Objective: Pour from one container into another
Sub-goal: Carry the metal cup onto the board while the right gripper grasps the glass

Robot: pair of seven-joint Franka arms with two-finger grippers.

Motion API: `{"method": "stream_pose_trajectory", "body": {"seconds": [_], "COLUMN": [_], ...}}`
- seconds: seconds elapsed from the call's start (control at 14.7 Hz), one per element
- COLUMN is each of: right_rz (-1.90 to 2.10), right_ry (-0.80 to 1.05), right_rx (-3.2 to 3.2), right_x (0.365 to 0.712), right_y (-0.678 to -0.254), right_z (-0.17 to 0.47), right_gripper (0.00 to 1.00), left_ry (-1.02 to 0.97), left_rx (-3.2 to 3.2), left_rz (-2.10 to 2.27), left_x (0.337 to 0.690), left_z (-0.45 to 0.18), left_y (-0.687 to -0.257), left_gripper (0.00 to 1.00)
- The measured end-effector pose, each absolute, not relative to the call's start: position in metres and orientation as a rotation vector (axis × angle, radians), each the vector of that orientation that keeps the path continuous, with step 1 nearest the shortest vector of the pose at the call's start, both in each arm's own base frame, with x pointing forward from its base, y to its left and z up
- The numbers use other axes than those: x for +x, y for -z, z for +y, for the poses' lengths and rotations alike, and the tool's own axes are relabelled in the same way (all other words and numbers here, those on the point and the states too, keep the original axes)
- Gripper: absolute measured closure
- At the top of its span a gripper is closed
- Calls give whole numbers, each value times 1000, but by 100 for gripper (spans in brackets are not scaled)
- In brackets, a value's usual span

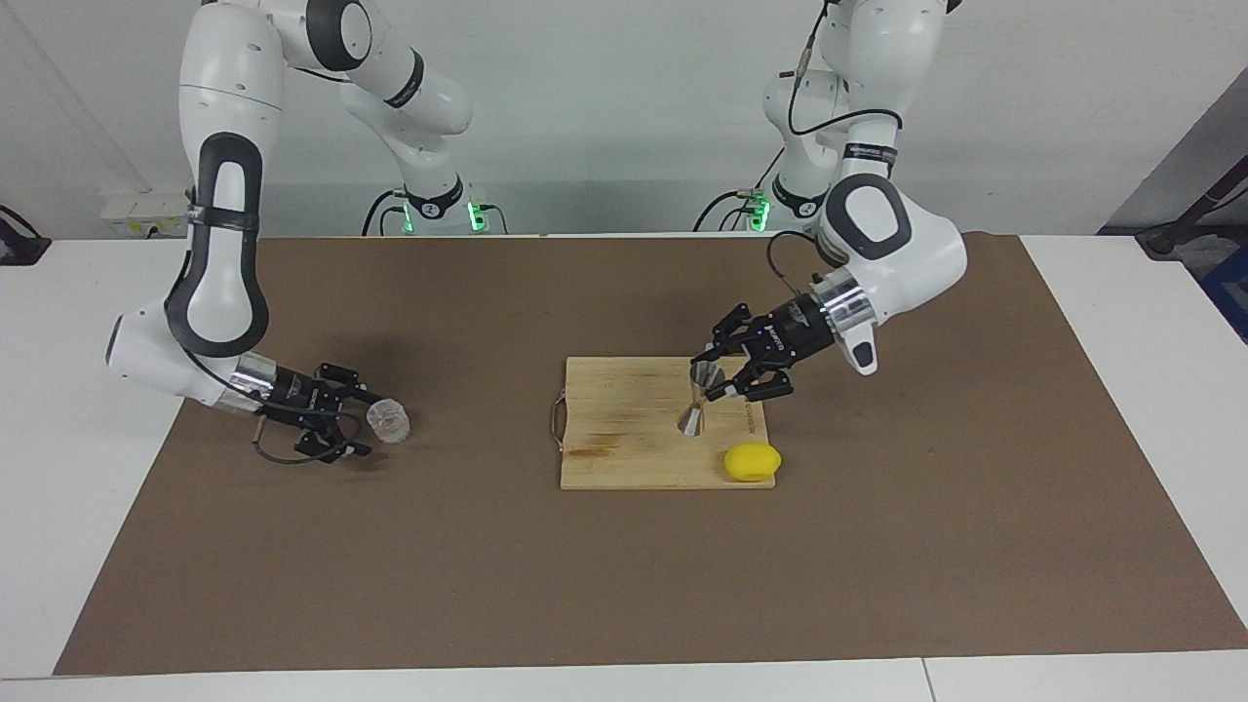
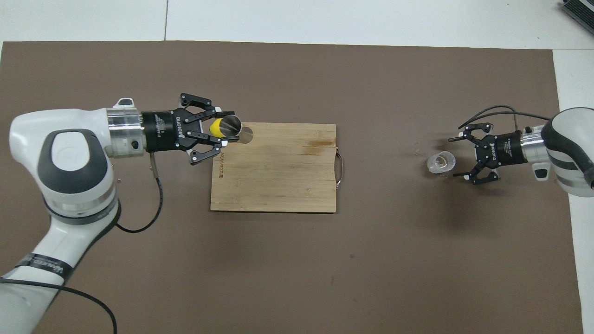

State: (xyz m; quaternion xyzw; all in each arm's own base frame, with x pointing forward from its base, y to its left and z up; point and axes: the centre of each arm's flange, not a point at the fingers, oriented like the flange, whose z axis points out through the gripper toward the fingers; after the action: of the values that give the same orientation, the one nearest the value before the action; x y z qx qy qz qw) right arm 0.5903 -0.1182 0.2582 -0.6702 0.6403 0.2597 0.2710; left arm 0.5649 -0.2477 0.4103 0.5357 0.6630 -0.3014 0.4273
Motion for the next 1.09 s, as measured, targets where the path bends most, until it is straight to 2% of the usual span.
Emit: {"method": "stream_pose_trajectory", "body": {"seconds": [0.2, 0.68, 1.09], "right_rz": [1737, 1764, 1771], "right_ry": [-700, -703, -683], "right_rx": [-1761, -1715, -1658], "right_x": [589, 582, 577], "right_y": [-253, -242, -236], "right_z": [-116, -111, -111], "right_gripper": [0, 0, 0], "left_ry": [708, 688, 706], "left_rx": [1282, 1209, 1182], "left_rz": [1718, 1820, 1845], "left_x": [548, 529, 522], "left_z": [-286, -331, -348], "left_y": [-397, -363, -351], "left_gripper": [49, 49, 49]}}
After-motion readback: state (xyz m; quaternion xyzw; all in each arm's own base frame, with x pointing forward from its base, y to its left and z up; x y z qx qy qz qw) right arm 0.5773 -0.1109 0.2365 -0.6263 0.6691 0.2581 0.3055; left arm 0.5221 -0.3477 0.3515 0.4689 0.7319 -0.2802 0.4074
